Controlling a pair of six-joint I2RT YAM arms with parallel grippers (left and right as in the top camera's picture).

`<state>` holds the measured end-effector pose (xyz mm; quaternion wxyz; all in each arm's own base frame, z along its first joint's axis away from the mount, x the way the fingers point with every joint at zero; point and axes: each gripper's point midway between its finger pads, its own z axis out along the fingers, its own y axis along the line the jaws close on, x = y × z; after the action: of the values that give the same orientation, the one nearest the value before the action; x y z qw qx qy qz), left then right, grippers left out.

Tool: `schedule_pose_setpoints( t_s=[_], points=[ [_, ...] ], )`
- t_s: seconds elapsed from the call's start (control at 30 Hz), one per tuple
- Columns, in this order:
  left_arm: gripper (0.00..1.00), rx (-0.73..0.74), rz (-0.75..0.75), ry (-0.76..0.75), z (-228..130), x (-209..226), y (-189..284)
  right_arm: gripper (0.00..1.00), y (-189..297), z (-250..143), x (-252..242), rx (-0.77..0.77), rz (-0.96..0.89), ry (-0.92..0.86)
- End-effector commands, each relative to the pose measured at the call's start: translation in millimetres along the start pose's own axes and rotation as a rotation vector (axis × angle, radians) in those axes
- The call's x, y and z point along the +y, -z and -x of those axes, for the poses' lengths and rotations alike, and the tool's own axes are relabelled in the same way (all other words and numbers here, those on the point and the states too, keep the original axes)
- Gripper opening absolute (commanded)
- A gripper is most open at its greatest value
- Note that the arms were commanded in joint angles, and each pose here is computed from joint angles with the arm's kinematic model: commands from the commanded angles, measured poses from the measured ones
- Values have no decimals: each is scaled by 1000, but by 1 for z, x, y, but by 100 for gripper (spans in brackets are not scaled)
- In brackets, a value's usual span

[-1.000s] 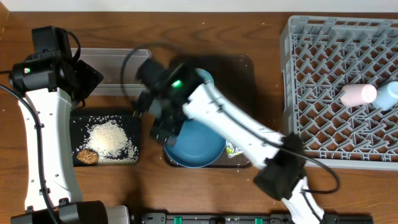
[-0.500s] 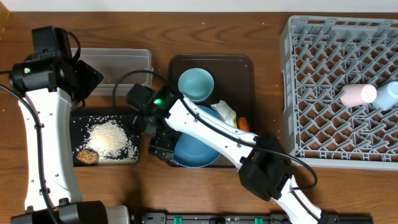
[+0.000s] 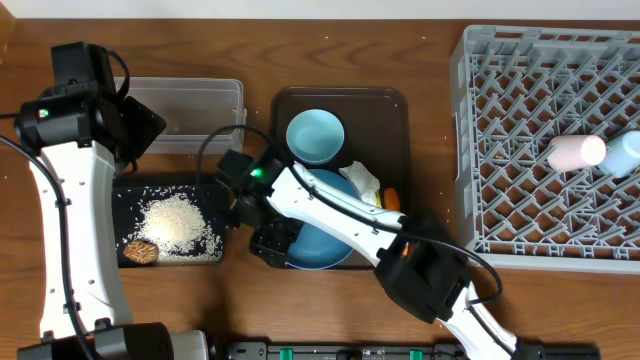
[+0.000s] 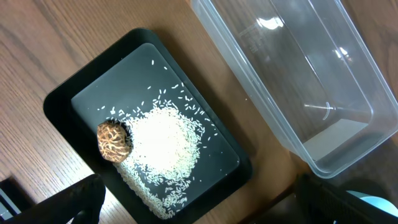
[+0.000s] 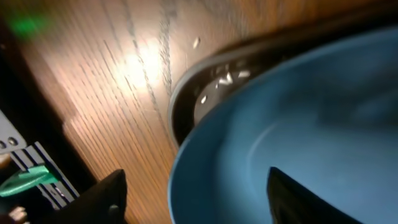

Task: Sort waste into correct bins and load items into the dishwasher rack
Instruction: 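Reach the right gripper to the blue plate's rim and grip it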

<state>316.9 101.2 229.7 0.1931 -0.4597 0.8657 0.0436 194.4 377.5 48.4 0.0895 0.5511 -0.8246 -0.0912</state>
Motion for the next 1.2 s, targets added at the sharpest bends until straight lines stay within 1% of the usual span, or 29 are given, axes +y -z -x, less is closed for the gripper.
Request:
schedule_pose_setpoints(
  t_s=[0.0, 0.1, 0.37, 0.6, 0.67, 0.83, 1.1, 1.13, 1.17],
  points=[
    [98, -24, -8, 23, 4, 1, 8, 62, -11, -8, 4, 32, 18, -21],
    [98, -24, -8, 23, 4, 1, 8, 57, -12, -10, 4, 39, 19, -27],
    [98, -24, -8, 23, 4, 1, 8, 56, -15, -8, 6, 33, 14, -82],
    [98, -24, -8, 23, 4, 1, 8, 56, -34, -17, 3, 67, -38, -175],
    [98, -24, -8, 23, 4, 1, 8, 56, -38, -18, 2, 70, -39, -175],
    [98, -24, -8, 23, 4, 1, 8, 55, -38, -12, 0, 41, -44, -212],
    [98, -24, -8, 23, 4, 1, 8, 43, -34, -11, -18, 25, -141, -289],
    [98, -24, -8, 23, 4, 1, 8, 38, -34, -12, -18, 27, -140, -292],
    [98, -24, -8, 23, 4, 1, 8, 31, -34, -12, -19, 27, -140, -296]
  ],
)
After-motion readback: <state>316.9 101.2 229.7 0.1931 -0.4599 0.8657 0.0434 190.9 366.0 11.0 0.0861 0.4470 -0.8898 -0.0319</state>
